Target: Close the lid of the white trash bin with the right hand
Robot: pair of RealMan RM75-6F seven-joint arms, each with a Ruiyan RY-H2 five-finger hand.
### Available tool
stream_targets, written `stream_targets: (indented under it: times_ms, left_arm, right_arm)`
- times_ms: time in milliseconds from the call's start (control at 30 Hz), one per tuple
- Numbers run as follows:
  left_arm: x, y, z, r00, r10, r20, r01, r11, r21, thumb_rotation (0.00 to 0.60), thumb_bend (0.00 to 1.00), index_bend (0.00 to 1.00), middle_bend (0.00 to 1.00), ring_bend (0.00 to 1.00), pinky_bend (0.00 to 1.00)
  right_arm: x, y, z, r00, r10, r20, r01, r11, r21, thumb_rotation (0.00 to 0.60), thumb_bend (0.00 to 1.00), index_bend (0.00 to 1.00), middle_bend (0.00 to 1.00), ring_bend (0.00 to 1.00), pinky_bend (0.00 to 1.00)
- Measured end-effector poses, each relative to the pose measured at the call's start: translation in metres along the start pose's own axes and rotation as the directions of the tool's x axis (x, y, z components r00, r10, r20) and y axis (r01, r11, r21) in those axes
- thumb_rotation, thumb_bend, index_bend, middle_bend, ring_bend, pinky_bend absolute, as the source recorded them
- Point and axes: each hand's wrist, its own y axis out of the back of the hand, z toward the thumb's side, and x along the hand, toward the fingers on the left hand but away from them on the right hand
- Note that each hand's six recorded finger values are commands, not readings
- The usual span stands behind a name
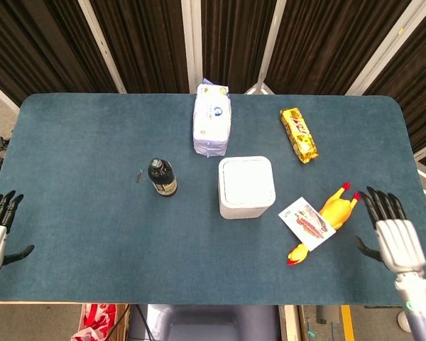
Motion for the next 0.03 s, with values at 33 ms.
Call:
stream_targets:
  times_ms: [33]
  left_arm:
    - [-0.0001,-0.0004,0.0000,1.000,-0.002,-0.001,0.002,1.000,-0.001,0.600,0.00,0.00,0.00,0.00,0.00]
  right_arm:
    - [0.0057,-0.0015,-0.0038,1.000,-0.002,0.001,0.002,1.000,-0.004,0.600,0.31,0.00,0.00,0.00,0.00]
